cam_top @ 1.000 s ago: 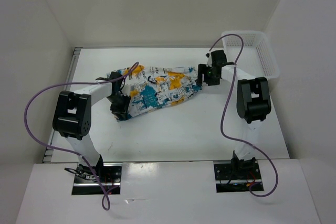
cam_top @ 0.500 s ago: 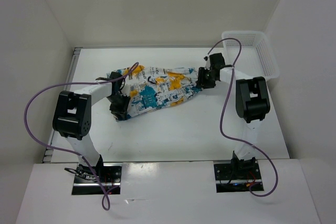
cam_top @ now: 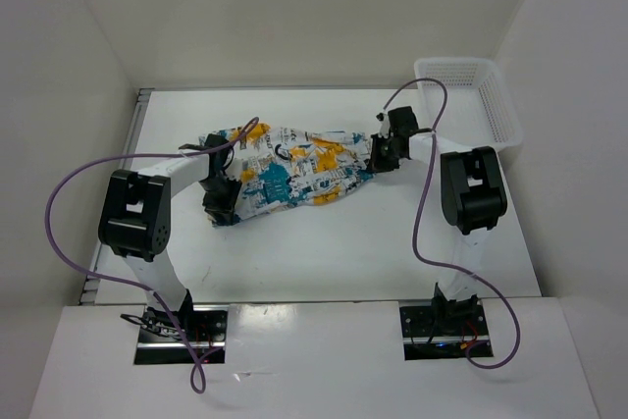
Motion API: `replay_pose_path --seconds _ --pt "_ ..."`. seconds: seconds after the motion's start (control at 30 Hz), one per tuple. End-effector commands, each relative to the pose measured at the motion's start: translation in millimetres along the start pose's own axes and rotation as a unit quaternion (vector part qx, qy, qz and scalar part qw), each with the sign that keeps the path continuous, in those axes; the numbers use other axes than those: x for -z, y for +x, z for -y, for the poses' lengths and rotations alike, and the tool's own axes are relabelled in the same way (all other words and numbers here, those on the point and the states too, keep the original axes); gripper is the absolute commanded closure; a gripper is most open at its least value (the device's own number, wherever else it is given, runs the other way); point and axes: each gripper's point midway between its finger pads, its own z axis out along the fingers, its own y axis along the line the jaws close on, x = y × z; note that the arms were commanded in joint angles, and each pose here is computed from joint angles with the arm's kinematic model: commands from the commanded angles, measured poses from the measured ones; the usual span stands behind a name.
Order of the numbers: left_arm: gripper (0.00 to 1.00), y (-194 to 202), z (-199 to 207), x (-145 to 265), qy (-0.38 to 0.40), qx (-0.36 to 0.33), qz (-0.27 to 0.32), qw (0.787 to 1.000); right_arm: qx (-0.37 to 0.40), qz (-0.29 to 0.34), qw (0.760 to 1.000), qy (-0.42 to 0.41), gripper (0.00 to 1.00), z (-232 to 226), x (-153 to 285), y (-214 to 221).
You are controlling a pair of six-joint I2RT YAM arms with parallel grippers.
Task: Fold and stack the shorts
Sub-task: Fold the shorts
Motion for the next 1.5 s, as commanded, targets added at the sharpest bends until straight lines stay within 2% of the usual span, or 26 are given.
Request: replay_pose_path --seconds 0.0,0.17,0.27,0.4,0.57,0.73,0.83,0.97,1.03,1.13,1.33,1.47 --pt "0.64 10 -21 -8 -0.043 -0.006 -0.016 0.999 0.009 -0.031 0.999 0.019 0.99 4 3 25" --pt "0.62 8 -25 1 -0.049 -0.002 0.001 0.999 0.106 0.043 0.993 0.041 0.99 0 38 -29" --pt "0.62 10 -24 2 -0.049 -0.002 0.001 0.999 0.152 0.069 0.985 0.051 0.99 -2 60 -43" --pt "0.61 6 -18 10 -0.034 -0.004 0.019 0.999 0.192 0.091 0.973 0.087 0.99 5 87 -49" --pt "0.57 -26 3 42 0.002 -0.021 0.084 0.996 0.228 0.094 0.962 0.115 0.99 12 112 -39" --pt "0.5 -64 11 76 0.017 -0.031 0.144 0.989 0.277 0.115 0.938 0.175 0.99 25 143 -52" --pt "0.47 -83 26 70 0.018 -0.055 0.145 0.988 0.303 0.13 0.924 0.195 0.99 26 157 -67" --pt "0.47 -100 45 27 0.015 -0.085 0.106 0.991 0.321 0.15 0.912 0.206 0.99 19 167 -102" --pt "0.47 -105 41 4 0.009 -0.082 0.087 0.993 0.327 0.161 0.909 0.202 0.99 13 167 -123" --pt "0.46 -117 41 -9 0.008 -0.082 0.086 0.993 0.358 0.158 0.896 0.208 0.99 1 161 -137" --pt "0.45 -133 60 -25 0.053 -0.092 0.101 0.989 0.426 0.152 0.873 0.182 0.99 -64 136 -127" --pt "0.53 -139 66 -35 0.074 -0.093 0.092 0.989 0.464 0.154 0.858 0.158 0.99 -116 114 -117"
